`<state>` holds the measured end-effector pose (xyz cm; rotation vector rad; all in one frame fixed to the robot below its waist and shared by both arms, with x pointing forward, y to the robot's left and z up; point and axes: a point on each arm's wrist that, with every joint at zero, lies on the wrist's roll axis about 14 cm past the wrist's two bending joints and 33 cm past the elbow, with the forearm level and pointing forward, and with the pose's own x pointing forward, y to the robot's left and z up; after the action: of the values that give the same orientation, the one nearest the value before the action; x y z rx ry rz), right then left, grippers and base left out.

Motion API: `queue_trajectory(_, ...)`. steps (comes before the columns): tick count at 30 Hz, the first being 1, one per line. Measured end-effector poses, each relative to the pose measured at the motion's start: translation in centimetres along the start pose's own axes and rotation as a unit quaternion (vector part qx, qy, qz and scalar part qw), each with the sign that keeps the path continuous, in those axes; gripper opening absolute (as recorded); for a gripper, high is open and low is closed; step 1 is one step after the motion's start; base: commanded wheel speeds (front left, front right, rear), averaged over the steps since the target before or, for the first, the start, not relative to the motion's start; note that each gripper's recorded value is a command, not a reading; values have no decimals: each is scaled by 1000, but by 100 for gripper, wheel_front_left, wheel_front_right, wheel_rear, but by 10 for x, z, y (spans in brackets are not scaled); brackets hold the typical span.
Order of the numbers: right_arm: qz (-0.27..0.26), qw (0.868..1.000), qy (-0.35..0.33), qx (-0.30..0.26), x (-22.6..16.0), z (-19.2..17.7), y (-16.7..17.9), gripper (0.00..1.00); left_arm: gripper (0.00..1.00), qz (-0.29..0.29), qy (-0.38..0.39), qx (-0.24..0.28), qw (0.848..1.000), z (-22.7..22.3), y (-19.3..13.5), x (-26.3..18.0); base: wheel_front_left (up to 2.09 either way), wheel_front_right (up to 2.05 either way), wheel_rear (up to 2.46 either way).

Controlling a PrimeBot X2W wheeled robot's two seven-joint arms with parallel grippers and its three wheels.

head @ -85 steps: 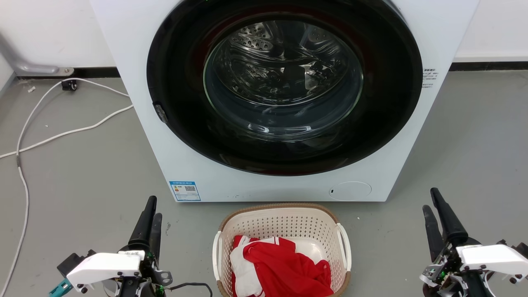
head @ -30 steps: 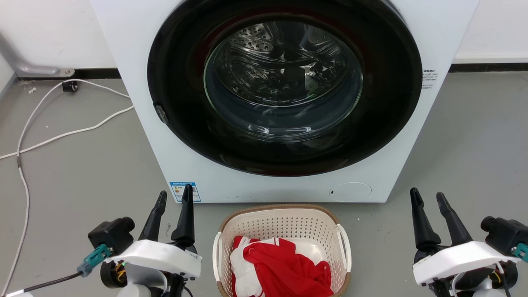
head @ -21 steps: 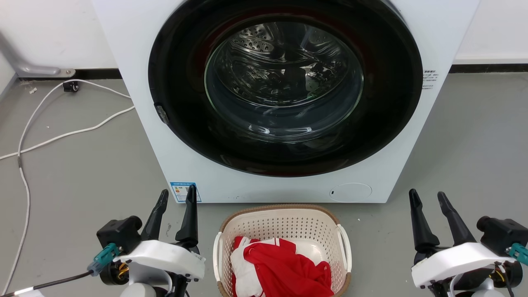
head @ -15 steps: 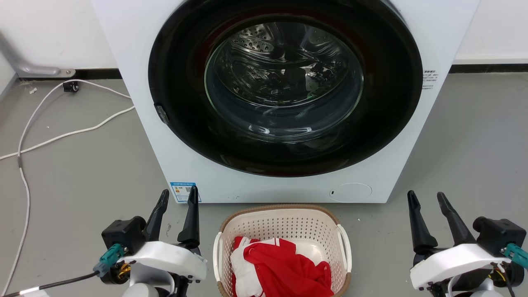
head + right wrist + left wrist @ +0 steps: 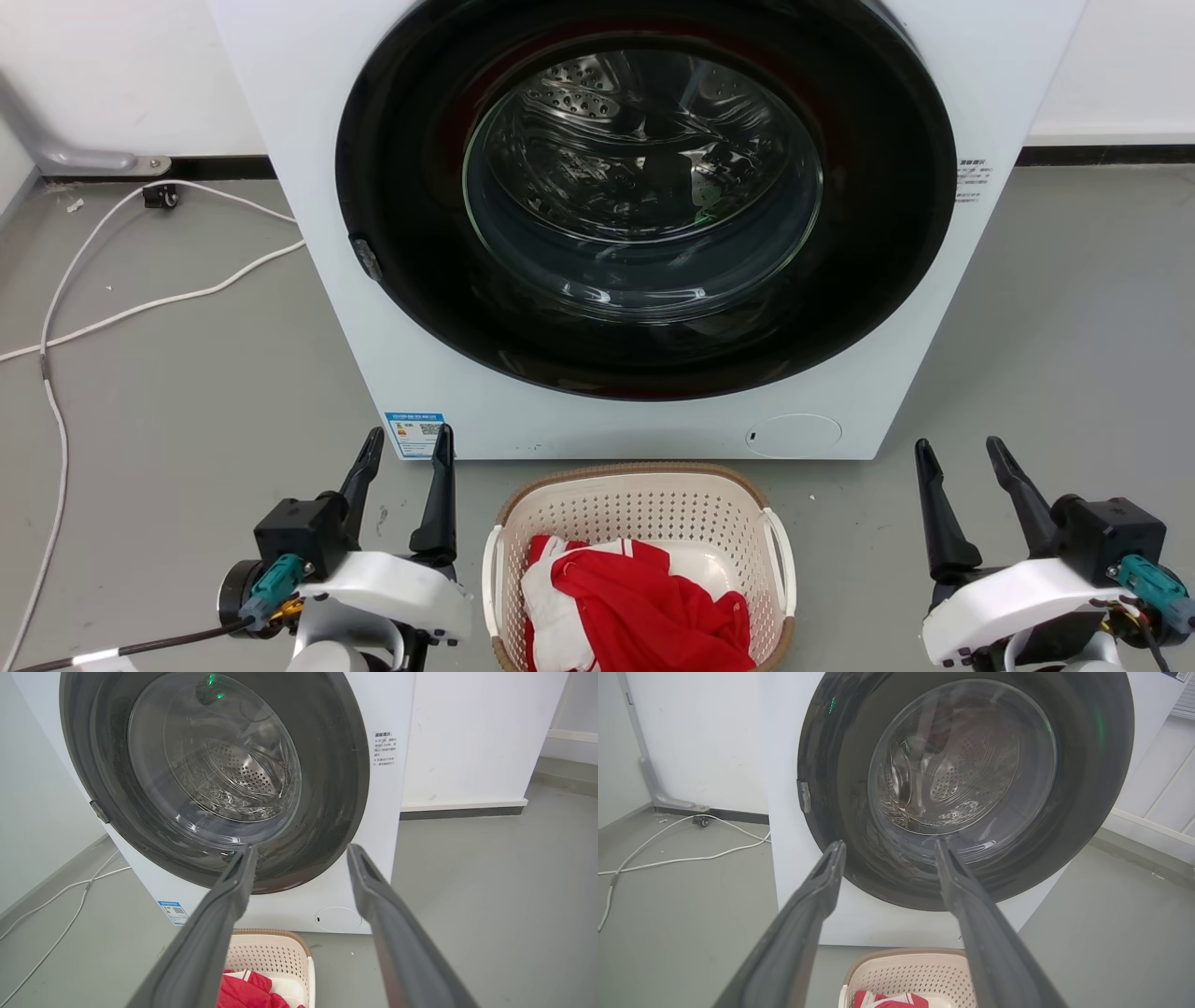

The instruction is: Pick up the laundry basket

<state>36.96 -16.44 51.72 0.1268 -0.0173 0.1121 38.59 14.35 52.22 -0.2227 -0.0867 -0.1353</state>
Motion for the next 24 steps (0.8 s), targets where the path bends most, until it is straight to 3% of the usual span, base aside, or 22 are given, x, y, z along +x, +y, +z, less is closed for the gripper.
queue_trajectory(24, 5, 997, 17, -78, -1, -9, 0, 100, 100, -14, 4, 73, 997, -9, -4, 0, 0, 0, 0)
